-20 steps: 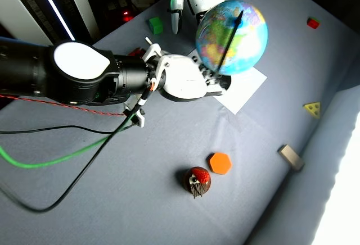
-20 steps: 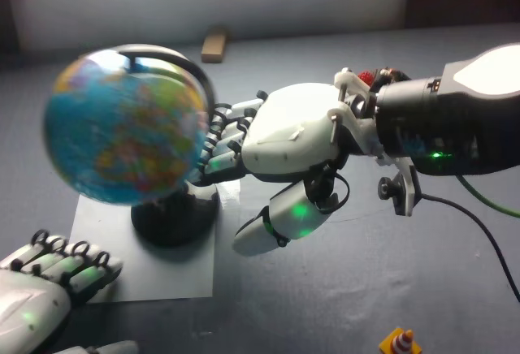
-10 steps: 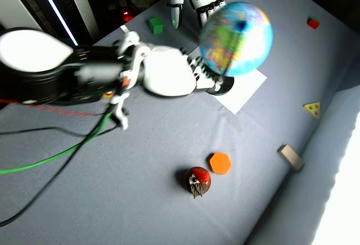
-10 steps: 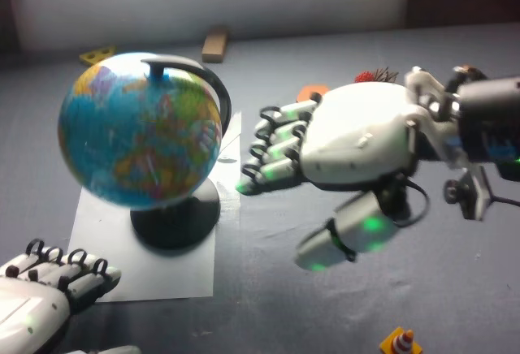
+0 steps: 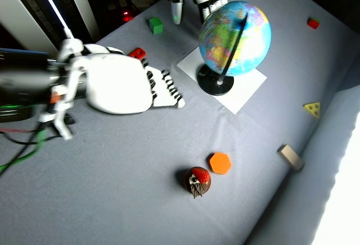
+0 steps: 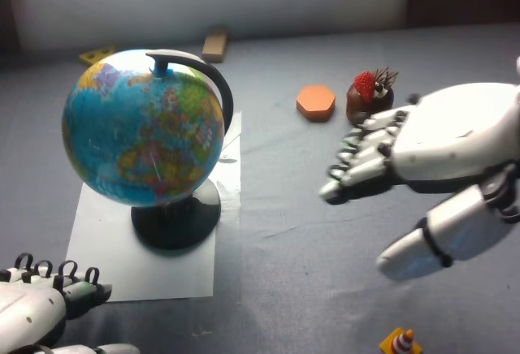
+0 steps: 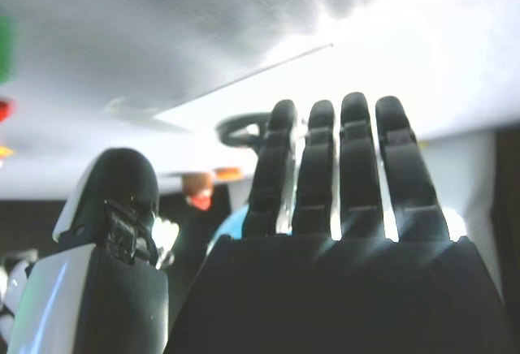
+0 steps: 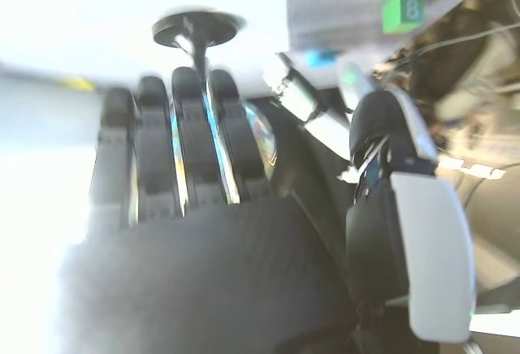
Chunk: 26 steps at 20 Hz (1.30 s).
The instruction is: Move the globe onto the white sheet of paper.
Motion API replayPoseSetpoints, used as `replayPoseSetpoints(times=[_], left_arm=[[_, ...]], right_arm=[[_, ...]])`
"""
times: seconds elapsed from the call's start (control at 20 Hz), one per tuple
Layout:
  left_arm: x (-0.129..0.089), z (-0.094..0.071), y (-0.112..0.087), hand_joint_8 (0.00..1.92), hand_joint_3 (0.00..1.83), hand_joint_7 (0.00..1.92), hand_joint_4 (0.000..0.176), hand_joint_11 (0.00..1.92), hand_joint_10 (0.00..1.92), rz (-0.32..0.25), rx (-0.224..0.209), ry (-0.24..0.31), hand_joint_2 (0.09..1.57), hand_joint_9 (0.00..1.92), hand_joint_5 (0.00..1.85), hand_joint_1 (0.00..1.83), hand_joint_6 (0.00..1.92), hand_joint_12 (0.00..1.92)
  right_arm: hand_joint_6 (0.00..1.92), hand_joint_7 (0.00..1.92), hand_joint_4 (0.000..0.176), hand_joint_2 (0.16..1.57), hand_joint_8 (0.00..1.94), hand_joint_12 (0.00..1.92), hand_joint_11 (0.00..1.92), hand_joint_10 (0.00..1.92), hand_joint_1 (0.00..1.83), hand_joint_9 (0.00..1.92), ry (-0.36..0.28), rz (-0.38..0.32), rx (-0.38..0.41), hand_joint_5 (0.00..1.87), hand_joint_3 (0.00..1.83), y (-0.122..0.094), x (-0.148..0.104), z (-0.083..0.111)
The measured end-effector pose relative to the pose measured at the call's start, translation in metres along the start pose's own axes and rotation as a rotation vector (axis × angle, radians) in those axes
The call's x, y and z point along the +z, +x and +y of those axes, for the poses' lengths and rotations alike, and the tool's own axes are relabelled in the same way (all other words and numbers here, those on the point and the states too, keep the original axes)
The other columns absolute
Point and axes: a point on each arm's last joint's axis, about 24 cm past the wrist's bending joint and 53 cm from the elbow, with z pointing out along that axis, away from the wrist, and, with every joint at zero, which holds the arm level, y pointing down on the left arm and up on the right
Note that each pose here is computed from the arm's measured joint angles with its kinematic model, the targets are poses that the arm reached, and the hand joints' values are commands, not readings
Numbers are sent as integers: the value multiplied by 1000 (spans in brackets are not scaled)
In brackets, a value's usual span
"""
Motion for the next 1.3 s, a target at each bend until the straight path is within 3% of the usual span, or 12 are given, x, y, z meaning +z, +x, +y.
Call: replayPoseSetpoints(times=[0.2,0.35,0.55,0.65,0.75,0.85,0.9,0.95,1.0,1.1,1.2,1.3], left_arm=[[-5,-5,-13,5,0,176,15,0,6,-3,-32,-48,1200,163,213,0,9,174],[-7,-18,-12,8,0,430,12,0,20,25,-50,-58,1209,364,418,0,22,466],[-10,-49,-12,15,0,653,6,47,39,63,-44,-50,1224,587,620,0,33,1031],[-10,-58,-14,25,1,764,0,139,71,66,-46,-60,1239,703,708,0,40,1215],[-11,-67,-14,51,2,879,0,234,153,68,-66,-66,1256,822,783,0,57,1370],[-15,-70,-13,73,1,1040,0,333,623,71,-90,-77,1294,795,925,100,188,1515],[-16,-71,-13,73,1,1040,0,333,623,70,-95,-82,1294,795,925,100,188,1515],[-18,-72,-15,129,1,1110,0,395,794,62,-101,-91,1305,803,968,185,323,1539],[-19,-72,-17,677,2,989,0,483,1098,56,-107,-94,1331,795,907,355,737,1570],[-19,-74,-21,1309,2,835,0,564,1497,42,-112,-101,1354,803,834,460,1142,1817],[-18,-80,-25,1669,4,942,0,771,1843,40,-83,-92,1384,962,848,557,1572,1917],[-17,-86,-32,1897,4,1058,0,994,1918,29,-69,-77,1405,1120,935,650,1833,1921]], right_arm=[[10,282,0,1150,17,249,0,8,47,205,159,17,234,249,1,-2,-14,-20],[69,533,0,1153,38,859,0,39,56,360,182,47,364,510,0,5,-16,-13],[154,744,0,1165,37,1475,42,223,60,634,133,47,491,710,0,-1,-21,20],[323,890,0,1177,50,1619,156,730,79,582,111,53,467,749,0,1,-21,32],[640,979,0,1192,174,1730,238,1170,158,541,78,59,310,723,2,5,-21,47],[1019,909,0,1235,760,1873,384,1460,286,614,44,-5,247,725,5,-7,-26,54],[1019,909,0,1235,760,1873,384,1460,286,614,32,-36,222,725,5,-14,-28,55],[1150,871,0,1261,1013,1911,445,1573,334,632,13,-84,184,740,7,-24,-31,59],[1317,898,0,1312,1246,1921,582,1667,462,759,4,-113,145,780,11,-27,-34,61],[1429,969,0,1343,1457,1921,818,1771,524,893,4,-134,83,831,11,-23,-32,58],[1639,1063,0,1389,1640,1921,1049,1903,631,1021,13,-121,84,910,19,-16,-30,54],[1683,1081,0,1362,1811,1921,1091,1920,939,1076,6,-147,35,602,17,-21,-30,55]])
